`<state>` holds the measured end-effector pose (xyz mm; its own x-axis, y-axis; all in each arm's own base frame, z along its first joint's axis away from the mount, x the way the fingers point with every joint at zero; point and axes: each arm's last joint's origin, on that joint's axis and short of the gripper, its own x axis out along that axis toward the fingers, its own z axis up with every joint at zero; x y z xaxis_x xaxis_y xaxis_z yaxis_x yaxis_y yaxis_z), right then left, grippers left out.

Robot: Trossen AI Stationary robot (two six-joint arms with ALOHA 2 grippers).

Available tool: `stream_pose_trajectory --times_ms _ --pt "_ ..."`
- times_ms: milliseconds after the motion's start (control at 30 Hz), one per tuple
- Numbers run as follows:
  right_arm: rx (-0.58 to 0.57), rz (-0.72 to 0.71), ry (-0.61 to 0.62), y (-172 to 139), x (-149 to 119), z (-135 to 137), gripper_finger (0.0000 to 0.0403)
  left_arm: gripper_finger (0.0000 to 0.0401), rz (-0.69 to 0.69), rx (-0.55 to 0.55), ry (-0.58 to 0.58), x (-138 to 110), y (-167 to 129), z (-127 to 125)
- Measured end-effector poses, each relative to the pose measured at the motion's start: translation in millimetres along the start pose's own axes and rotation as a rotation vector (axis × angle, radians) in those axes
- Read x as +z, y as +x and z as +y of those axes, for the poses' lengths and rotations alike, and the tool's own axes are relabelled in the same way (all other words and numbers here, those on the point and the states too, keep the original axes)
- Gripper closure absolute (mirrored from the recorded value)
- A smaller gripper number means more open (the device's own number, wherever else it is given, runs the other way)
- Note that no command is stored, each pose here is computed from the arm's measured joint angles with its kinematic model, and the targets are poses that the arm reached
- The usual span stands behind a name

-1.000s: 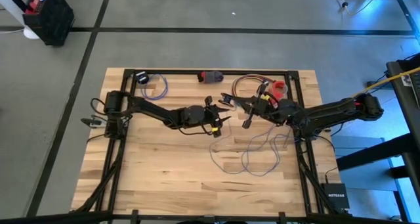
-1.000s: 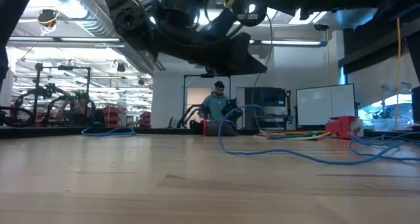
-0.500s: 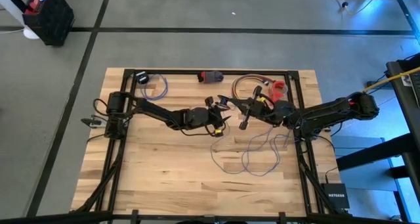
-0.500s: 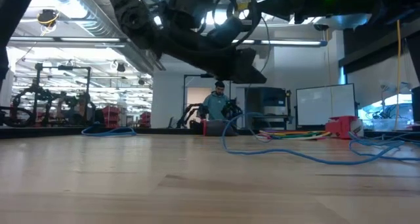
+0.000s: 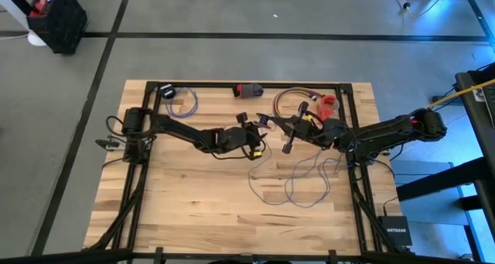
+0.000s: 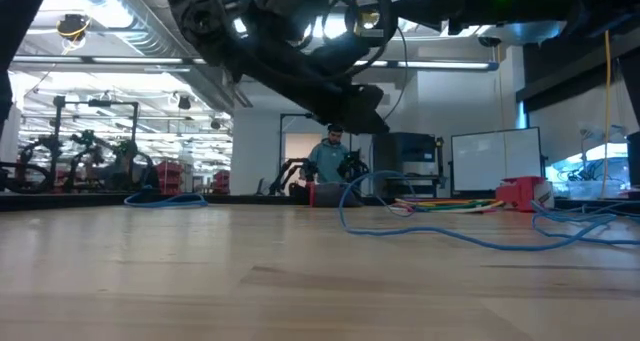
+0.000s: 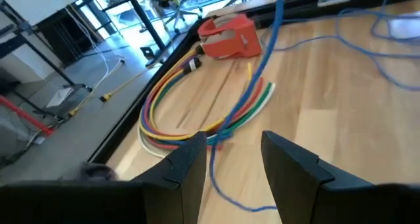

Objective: Coil cords
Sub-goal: Coil the blue wire on the black spool

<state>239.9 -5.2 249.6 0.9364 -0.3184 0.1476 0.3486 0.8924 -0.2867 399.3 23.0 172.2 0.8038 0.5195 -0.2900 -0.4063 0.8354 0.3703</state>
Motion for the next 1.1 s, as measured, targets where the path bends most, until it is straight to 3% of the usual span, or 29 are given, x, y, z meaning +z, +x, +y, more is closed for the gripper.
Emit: stream_pose_trajectory --times_ms 233,500,700,1100 --pt "0.004 -0.001 0.001 0 0 0 0.0403 0.0273 0.0 -0.006 0.001 -3 4 4" --pt "0.014 -0.004 0.009 0 0 0 0.0403 0.0391 0.006 -0.047 0.014 -5 6 6" --pt "0.023 0.02 0.0 0 -2 1 0.0403 0.0398 0.081 -0.005 0.064 -4 -2 8" --pt "0.062 0.102 -0.012 -1 -10 4 0.0402 0.0399 0.336 -0.007 0.034 19 -65 46"
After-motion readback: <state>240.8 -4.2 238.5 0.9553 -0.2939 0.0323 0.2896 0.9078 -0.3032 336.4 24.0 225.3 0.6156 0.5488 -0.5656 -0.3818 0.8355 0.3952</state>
